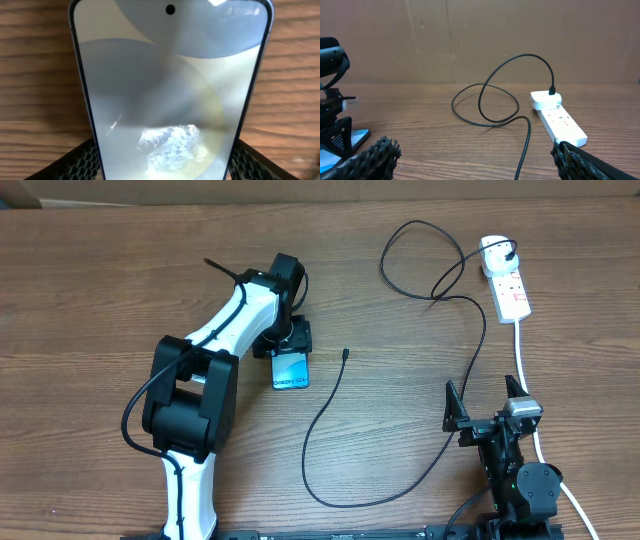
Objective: Plug charger to phone and switch on socket
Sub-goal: 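Lift the phone upright with the left gripper toward the center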
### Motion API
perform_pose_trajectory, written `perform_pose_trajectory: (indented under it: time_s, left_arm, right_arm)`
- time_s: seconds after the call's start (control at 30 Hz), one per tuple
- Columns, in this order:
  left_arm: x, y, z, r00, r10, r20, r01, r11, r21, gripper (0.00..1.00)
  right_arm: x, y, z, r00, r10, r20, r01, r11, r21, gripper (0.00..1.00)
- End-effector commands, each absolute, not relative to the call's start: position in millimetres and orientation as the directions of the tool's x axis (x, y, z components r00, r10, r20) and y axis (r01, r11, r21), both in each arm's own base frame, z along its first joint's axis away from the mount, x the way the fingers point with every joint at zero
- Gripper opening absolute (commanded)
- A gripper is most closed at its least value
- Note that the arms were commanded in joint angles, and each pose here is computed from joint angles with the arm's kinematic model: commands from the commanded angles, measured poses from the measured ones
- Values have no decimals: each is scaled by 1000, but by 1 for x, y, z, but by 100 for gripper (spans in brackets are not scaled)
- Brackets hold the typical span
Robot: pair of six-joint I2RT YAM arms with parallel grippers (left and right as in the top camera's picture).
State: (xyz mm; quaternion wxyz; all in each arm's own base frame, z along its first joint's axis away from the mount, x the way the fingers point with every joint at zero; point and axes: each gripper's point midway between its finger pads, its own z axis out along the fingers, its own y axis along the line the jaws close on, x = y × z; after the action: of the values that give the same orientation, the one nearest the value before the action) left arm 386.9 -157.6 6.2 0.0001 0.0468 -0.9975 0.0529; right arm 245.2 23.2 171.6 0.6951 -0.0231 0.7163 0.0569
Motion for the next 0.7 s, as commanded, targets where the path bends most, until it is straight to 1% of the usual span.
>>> perform_pose_trajectory:
  time_s: [0.0, 0.33, 0.5, 0.67]
  left_arm:
    - [389, -179, 12, -995, -86, 41, -93, 972, -217, 68]
    - [386, -196, 21, -986, -123, 114, -156, 923, -351, 66]
    - [388, -199, 31, -966, -179, 189, -247, 857, -452, 64]
    - [394, -196, 43, -950, -199, 241, -302, 783, -544, 63]
  right_arm:
    - [245, 25, 170, -27, 45, -999, -119, 992, 48, 100]
    - [245, 25, 170, -27, 45, -999, -119, 992, 48, 100]
    - [245, 25, 170, -27, 45, -999, -119, 992, 48, 100]
    - [245, 25, 170, -27, 45, -999, -119, 992, 48, 100]
